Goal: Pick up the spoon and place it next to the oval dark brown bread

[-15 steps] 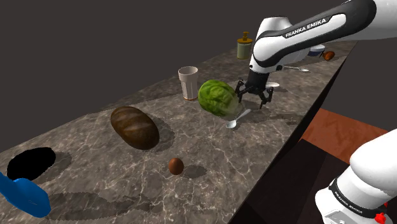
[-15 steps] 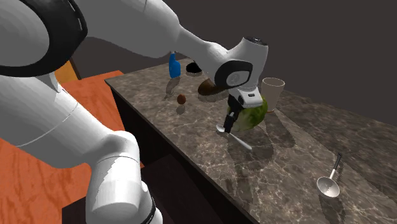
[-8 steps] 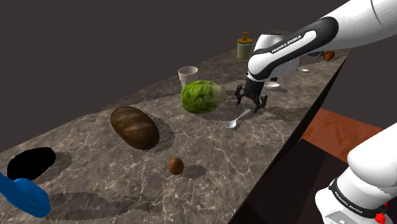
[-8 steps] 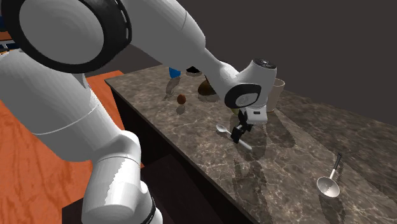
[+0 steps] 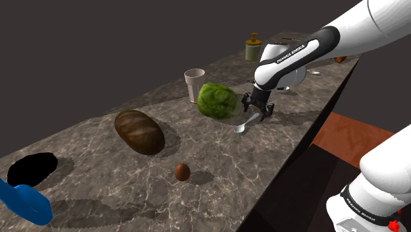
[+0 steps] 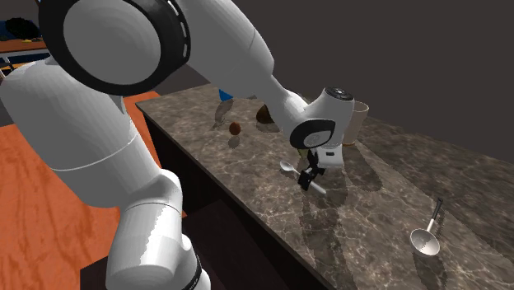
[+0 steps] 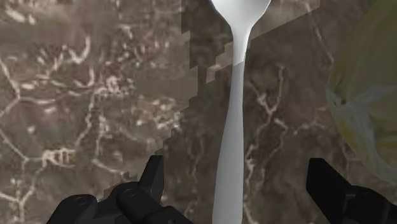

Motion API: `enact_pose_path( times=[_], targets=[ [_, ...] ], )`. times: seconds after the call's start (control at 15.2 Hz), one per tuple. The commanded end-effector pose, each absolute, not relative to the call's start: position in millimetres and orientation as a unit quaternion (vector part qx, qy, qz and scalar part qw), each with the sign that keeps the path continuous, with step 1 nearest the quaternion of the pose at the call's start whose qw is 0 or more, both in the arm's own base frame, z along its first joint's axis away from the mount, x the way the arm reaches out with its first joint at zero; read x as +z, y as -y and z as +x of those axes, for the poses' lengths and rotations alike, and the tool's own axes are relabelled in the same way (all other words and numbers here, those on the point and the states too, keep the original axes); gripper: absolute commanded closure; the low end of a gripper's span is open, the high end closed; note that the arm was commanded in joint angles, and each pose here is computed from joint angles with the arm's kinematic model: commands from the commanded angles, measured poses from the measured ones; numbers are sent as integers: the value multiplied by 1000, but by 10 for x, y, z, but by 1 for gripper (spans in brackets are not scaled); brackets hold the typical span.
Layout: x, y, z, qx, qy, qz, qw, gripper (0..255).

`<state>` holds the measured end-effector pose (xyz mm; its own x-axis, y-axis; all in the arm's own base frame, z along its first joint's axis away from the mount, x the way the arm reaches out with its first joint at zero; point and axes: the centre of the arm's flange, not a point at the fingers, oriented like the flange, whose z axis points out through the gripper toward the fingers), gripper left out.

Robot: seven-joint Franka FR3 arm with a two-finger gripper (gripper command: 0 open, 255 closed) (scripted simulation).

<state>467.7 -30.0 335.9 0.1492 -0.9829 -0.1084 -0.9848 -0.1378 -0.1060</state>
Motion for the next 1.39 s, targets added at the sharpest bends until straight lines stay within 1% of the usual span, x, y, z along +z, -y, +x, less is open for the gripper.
enact_pose_path(
  times=[0.0,0.26,0.33,0.92,1.32],
  targets=[
    [3352,295,4676,7,-652,-754,76,0],
    [3352,295,4676,7,-652,-754,76,0],
    [3351,295,4677,7,-652,-754,76,255],
    [3352,295,4676,7,-652,-754,76,255],
    [3668,295,4676,7,-652,-754,76,255]
  ],
)
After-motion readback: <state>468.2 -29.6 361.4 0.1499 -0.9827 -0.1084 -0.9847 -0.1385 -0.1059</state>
